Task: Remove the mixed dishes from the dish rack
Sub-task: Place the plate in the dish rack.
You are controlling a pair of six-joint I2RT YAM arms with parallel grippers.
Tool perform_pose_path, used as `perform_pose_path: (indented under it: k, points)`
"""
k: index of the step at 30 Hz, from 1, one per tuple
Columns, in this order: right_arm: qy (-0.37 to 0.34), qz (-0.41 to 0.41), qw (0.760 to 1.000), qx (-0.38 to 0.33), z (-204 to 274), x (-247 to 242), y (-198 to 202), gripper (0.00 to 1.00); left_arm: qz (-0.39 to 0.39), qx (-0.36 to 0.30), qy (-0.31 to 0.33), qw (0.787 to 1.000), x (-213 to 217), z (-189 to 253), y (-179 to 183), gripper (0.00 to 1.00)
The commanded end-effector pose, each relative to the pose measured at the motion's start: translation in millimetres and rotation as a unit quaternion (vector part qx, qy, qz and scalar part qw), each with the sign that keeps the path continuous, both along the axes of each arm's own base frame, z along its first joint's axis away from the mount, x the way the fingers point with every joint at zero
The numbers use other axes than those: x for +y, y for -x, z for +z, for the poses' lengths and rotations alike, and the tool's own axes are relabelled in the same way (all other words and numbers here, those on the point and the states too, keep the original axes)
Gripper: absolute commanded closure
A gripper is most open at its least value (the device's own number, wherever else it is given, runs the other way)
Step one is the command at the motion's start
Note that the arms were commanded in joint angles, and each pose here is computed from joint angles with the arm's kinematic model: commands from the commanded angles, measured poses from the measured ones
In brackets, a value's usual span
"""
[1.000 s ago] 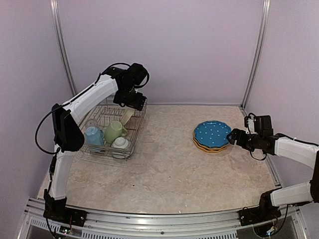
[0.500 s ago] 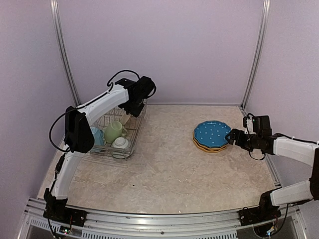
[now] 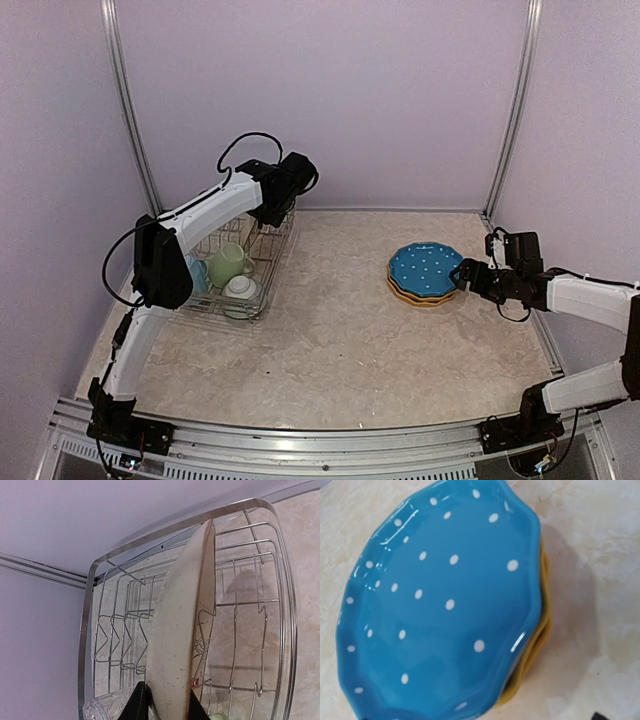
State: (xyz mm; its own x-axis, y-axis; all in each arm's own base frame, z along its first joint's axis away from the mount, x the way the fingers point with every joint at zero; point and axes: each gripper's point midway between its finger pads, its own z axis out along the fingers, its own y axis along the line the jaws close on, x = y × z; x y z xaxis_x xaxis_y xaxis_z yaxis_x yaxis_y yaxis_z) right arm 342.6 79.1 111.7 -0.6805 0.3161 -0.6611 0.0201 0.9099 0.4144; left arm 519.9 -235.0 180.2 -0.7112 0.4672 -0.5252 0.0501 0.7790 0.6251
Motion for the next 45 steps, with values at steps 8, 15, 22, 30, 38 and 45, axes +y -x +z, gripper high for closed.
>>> perform_pose_path:
  k: [8, 15, 22, 30, 38, 45]
  points:
    - [0.0, 0.004, 1.0, -0.003, 1, 4, 1, 0.07, 0.009, -0.073, -0.064, 0.995, 4, 43, -7, 1.0]
    - [-0.001, 0.006, 1.0, -0.004, 1, 5, 1, 0.07, 0.003, -0.111, -0.102, 0.988, 2, 63, -13, 1.0]
    - [0.002, 0.004, 1.0, -0.004, 1, 4, 2, 0.07, -0.001, -0.119, -0.13, 0.984, -1, 62, -14, 1.0]
    - [0.001, 0.006, 1.0, -0.003, 0, 5, 0, 0.07, -0.008, -0.209, -0.165, 0.964, -8, 125, -18, 1.0]
    - [0.003, 0.008, 1.0, -0.003, 0, 5, 0, 0.07, -0.003, -0.249, -0.196, 0.949, -9, 152, -16, 1.0]
    - [0.002, 0.01, 1.0, -0.005, 2, 6, -1, 0.07, 0.027, -0.288, -0.241, 0.926, -1, 190, -6, 1.0]
